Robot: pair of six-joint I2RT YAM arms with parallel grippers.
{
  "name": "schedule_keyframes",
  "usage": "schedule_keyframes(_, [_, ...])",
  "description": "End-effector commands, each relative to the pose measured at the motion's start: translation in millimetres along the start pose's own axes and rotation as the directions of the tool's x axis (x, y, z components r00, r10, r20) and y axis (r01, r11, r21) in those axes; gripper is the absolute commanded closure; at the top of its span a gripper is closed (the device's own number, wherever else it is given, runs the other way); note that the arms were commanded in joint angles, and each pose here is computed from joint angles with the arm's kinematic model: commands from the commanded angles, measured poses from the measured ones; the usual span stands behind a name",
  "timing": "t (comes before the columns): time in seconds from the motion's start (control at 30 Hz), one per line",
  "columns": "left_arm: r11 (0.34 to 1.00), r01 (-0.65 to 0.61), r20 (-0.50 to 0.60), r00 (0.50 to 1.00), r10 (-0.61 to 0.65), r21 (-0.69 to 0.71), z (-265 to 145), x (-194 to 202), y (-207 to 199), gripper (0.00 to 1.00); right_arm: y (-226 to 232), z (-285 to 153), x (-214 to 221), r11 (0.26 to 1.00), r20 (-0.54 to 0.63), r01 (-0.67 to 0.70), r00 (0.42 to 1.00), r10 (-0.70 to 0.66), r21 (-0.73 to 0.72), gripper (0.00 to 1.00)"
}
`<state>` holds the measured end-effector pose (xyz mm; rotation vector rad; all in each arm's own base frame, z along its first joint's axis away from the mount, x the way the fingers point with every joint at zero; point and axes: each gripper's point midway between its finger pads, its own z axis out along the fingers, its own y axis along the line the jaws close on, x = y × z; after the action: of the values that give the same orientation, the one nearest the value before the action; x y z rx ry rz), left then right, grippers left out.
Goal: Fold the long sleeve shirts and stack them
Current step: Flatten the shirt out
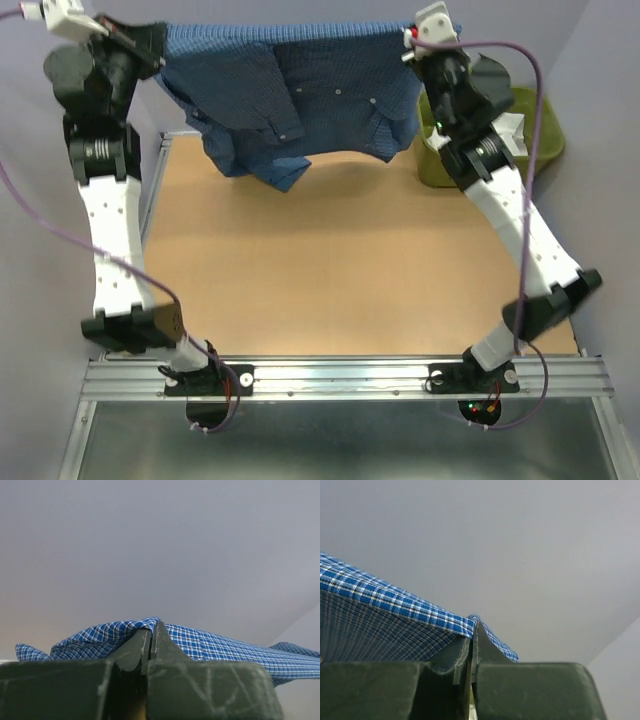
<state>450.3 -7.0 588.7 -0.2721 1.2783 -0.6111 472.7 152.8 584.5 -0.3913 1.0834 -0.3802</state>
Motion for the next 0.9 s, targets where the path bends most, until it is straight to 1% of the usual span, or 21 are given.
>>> schedule_keyframes(0.0, [0.996,-0.088,0.150,0.984,0.091,-0.028,-57.4,-26.3,-11.1,1.00,-27.9,-49.7,-17.4,0.998,0.061,-0.070,0.996,0.070,-0.003,0.99])
schedule_keyframes(0.03, [0.995,-0.079,0.137,0.987,0.086,-0.054,-65.3,-16.7,-3.3,1.00,-21.1,-58.3,-10.3,0.996,0.045,-0.081,0.996,0.083,-0.035,0.99])
schedule_keyframes(0.07, [0.995,-0.071,0.155,0.985,0.081,-0.067,-87.1,-18.5,-8.3,1.00,10.9,-70.7,28.2,0.989,-0.048,-0.094,0.995,0.089,-0.111,0.99])
schedule_keyframes(0.1, [0.990,-0.039,0.075,0.996,0.049,-0.132,-91.1,23.0,23.6,1.00,5.8,-87.8,24.5,0.985,-0.048,-0.122,0.992,0.117,-0.124,0.99])
schedule_keyframes(0.13, [0.989,-0.027,0.077,0.996,0.038,-0.144,-109.5,29.1,23.5,1.00,20.2,-98.7,37.3,0.975,-0.079,-0.142,0.988,0.130,-0.173,0.99])
schedule_keyframes(0.17, [0.976,0.023,-0.008,1.000,-0.025,-0.215,-118.4,74.9,54.4,1.00,39.5,-121.9,61.4,0.954,-0.154,-0.197,0.974,0.165,-0.225,0.99])
schedule_keyframes(0.2, [0.969,0.039,-0.043,0.998,-0.051,-0.242,-127.4,94.4,64.8,1.00,55.1,-135.0,76.9,0.938,-0.197,-0.225,0.965,0.176,-0.265,0.97])
schedule_keyframes(0.23, [0.968,0.054,-0.050,0.996,-0.069,-0.246,-143.0,103.2,64.0,1.00,69.7,-148.3,86.6,0.915,-0.229,-0.257,0.955,0.190,-0.313,0.96])
schedule_keyframes(0.27, [0.952,0.084,-0.131,0.983,-0.127,-0.293,-156.4,146.2,85.3,1.00,97.0,-172.7,119.7,0.879,-0.342,-0.329,0.916,0.209,-0.344,0.92])
schedule_keyframes(0.33, [0.946,0.096,-0.178,0.971,-0.157,-0.310,-175.0,174.4,94.5,1.00,112.2,-196.7,132.6,0.838,-0.410,-0.409,0.877,0.252,-0.361,0.91])
schedule_keyframes(0.37, [0.948,0.097,-0.178,0.972,-0.156,-0.302,-186.8,178.4,91.3,1.00,121.1,-207.8,142.5,0.811,-0.468,-0.481,0.831,0.301,-0.332,0.91])
schedule_keyframes(0.4, [0.933,0.084,-0.235,0.956,-0.174,-0.351,-201.8,204.5,106.4,1.00,134.6,-224.6,157.1,0.786,-0.522,-0.514,0.800,0.295,-0.344,0.91])
schedule_keyframes(0.43, [0.927,0.082,-0.237,0.955,-0.177,-0.365,-208.7,208.6,109.2,1.00,140.0,-233.0,162.7,0.772,-0.545,-0.535,0.783,0.300,-0.344,0.91])
schedule_keyframes(0.47, [0.931,0.055,-0.238,0.960,-0.149,-0.362,-216.1,207.4,108.7,1.00,141.1,-238.2,164.5,0.764,-0.555,-0.549,0.772,0.309,-0.338,0.91])
schedule_keyframes(0.5, [0.923,0.027,-0.258,0.957,-0.135,-0.385,-222.8,214.9,116.2,1.00,144.8,-243.8,172.6,0.761,-0.583,-0.568,0.748,0.317,-0.315,0.91])
schedule_keyframes(0.53, [0.920,0.013,-0.265,0.956,-0.126,-0.392,-224.7,216.9,119.2,1.00,145.8,-244.8,177.2,0.765,-0.595,-0.568,0.740,0.314,-0.303,0.91])
schedule_keyframes(0.67, [0.902,-0.037,-0.320,0.940,-0.115,-0.431,-225.1,237.1,140.6,1.00,159.4,-247.5,202.3,0.780,-0.651,-0.556,0.710,0.267,-0.287,0.90])
schedule_keyframes(0.73, [0.888,-0.053,-0.334,0.935,-0.115,-0.456,-225.1,246.4,152.8,1.00,170.1,-250.1,219.9,0.786,-0.691,-0.553,0.683,0.237,-0.276,0.86])
schedule_keyframes(0.87, [0.869,-0.058,-0.367,0.919,-0.146,-0.492,-222.5,274.0,176.5,1.00,194.3,-263.4,257.8,0.791,-0.775,-0.555,0.608,0.173,-0.258,0.84])
